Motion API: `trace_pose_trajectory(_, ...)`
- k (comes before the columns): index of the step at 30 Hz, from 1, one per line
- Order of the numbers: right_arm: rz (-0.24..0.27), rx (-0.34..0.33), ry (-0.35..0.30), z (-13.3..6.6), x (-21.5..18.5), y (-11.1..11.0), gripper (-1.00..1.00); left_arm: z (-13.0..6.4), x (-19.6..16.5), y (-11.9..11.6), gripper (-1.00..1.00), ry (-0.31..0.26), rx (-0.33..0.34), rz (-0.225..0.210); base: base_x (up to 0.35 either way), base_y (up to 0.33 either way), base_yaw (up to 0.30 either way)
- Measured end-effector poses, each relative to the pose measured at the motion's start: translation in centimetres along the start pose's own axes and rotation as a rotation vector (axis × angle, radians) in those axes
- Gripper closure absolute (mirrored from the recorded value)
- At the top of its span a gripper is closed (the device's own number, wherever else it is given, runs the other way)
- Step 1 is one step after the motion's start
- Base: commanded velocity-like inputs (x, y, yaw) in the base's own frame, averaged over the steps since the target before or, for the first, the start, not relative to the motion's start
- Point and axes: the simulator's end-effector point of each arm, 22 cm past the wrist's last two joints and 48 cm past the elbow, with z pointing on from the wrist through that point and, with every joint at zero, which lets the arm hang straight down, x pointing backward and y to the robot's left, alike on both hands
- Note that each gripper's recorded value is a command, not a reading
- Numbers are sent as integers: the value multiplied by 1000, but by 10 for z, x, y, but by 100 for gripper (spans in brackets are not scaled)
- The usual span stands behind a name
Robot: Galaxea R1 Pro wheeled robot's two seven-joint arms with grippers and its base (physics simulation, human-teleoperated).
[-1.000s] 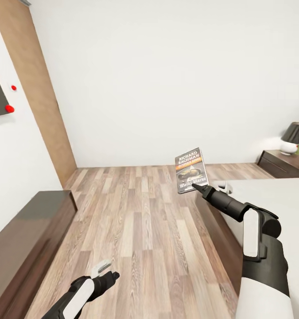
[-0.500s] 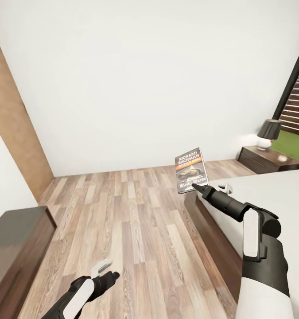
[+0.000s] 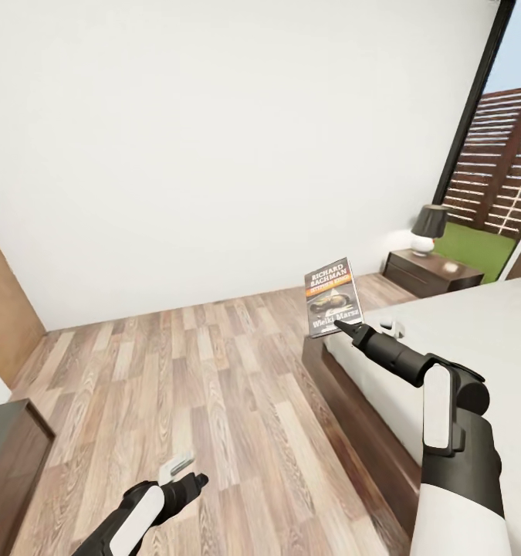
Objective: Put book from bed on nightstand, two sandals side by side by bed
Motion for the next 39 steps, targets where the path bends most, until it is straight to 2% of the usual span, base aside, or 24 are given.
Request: trace_pose_trajectory(39, 1, -1, 1, 0, 1, 0, 100, 0, 0, 0, -100, 0, 0, -1, 266, 187, -266)
